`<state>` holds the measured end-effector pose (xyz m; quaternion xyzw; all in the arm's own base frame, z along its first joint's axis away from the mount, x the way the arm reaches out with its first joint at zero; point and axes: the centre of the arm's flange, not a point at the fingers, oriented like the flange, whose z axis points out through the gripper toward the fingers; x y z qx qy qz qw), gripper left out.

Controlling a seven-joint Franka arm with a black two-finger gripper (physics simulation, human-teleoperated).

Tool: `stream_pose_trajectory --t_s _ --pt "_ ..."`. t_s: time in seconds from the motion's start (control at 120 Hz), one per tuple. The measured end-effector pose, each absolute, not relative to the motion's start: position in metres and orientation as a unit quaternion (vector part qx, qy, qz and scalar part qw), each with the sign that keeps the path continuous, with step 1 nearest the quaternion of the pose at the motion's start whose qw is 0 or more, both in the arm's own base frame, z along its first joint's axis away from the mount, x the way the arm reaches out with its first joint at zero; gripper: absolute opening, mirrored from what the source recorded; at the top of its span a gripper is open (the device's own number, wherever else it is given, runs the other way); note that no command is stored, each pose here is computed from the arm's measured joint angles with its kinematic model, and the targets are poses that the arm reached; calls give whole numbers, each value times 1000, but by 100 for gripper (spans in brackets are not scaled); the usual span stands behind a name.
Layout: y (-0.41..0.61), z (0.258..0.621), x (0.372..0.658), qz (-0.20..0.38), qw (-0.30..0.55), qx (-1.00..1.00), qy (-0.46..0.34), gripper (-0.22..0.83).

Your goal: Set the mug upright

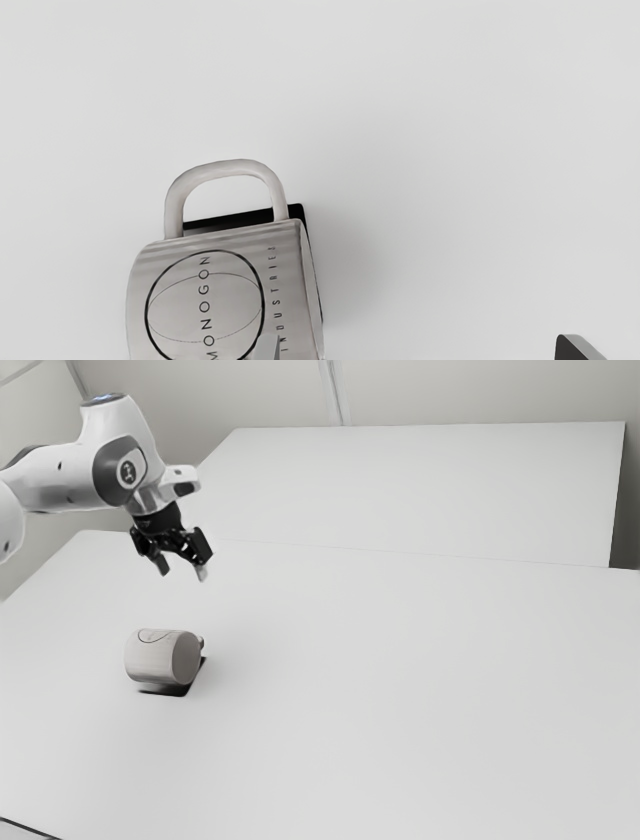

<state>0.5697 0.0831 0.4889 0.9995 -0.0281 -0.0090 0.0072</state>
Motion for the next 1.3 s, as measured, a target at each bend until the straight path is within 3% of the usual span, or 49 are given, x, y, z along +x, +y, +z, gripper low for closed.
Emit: stream_pose_trajectory --t_s 0.125,0.358,0.542,0.708,1.3 --pt "101 490 545 0 18 1000 -18 62" --pt "192 449 502 -6 67 997 35 62" --pt "254 417 493 0 106 993 54 62" --pt "236 394 514 1 154 988 5 61" --pt "311 334 478 -12 348 938 8 62"
